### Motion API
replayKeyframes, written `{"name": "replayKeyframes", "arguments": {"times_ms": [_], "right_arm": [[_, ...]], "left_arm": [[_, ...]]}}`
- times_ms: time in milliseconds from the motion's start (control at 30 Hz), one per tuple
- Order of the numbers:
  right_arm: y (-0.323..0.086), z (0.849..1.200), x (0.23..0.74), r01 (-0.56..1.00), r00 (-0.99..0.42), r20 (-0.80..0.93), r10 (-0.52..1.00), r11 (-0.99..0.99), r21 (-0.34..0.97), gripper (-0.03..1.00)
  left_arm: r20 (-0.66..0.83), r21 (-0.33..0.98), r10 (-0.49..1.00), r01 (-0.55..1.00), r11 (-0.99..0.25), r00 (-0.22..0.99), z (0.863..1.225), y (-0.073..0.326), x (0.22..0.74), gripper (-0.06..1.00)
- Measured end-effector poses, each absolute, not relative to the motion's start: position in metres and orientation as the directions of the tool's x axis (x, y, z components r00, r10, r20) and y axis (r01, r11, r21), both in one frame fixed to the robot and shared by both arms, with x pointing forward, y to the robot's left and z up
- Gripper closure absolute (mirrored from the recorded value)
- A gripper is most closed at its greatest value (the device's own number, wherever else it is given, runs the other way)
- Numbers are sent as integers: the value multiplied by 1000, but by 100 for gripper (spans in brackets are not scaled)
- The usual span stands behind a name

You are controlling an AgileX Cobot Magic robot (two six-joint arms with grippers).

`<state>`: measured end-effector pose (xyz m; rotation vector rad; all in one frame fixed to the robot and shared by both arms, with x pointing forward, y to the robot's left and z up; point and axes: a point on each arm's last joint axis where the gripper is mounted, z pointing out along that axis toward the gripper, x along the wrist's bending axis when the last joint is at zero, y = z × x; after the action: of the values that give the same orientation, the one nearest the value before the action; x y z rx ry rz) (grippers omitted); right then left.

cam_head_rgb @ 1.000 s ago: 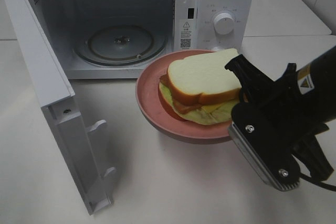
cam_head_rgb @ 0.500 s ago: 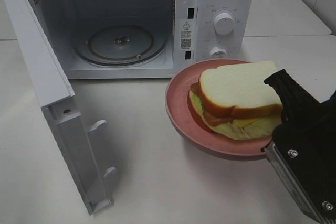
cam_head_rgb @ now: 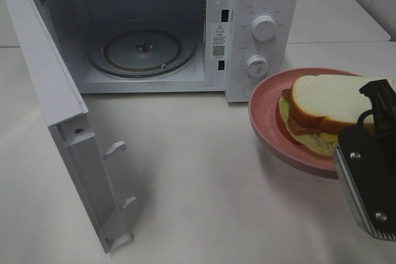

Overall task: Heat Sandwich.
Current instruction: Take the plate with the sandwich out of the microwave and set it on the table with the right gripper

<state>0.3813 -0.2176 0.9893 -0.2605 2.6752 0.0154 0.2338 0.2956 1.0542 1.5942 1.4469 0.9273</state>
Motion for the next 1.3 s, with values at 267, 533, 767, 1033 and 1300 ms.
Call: {"name": "replayKeyframes", "arguments": {"times_ms": [267,533,767,1033,1300], "right_arm": [[-229,991,385,80,-877,-477,54,996,-34,90],[-236,992,386,265,-834,-505,221,964,-15,90],[-239,992,384,386,-796,-499,343,922,18,90],[-246,1002,387,605,-641,-537,548,792,86,90],[-241,1015,400,675,-539,-567,623,722,151,90]], "left_arm": [[15,901,996,430,-51,87,1054,296,234,-4],[15,901,996,430,-51,87,1054,296,234,-4],[15,901,996,430,-51,87,1054,296,234,-4],[15,901,996,430,-51,87,1054,296,234,-4],[15,901,996,430,-51,87,1054,296,234,-4]]}}
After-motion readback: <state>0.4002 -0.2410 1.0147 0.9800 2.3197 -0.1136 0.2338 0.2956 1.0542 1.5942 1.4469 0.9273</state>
